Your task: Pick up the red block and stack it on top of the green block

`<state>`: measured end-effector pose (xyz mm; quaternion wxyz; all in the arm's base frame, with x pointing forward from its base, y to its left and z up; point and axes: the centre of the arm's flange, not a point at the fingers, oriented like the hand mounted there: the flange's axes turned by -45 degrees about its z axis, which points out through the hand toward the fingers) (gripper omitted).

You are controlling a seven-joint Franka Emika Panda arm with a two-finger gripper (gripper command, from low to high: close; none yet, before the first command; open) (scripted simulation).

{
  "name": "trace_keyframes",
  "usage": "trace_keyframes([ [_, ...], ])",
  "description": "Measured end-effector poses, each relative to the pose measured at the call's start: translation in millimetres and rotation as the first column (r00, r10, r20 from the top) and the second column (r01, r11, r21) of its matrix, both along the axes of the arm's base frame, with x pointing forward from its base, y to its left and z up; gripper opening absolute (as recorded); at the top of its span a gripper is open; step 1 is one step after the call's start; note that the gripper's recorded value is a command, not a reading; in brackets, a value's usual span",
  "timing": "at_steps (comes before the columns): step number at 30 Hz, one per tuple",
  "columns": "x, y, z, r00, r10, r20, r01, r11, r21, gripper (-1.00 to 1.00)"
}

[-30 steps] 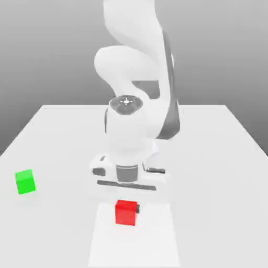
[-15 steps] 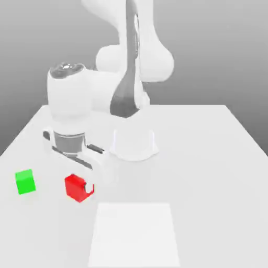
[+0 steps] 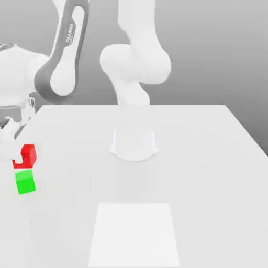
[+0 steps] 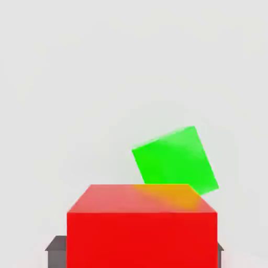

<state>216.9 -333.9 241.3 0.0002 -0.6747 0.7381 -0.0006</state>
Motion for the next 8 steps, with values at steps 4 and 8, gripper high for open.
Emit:
trace_keyframes([
  [4, -1.1, -3.2, -37.4, 1.000, -0.018, 0.000, 0.018, 1.000, 0.000, -1.00],
  [8, -1.9, -2.4, -56.1, 1.000, -0.018, 0.000, 0.018, 1.000, 0.000, 1.00],
])
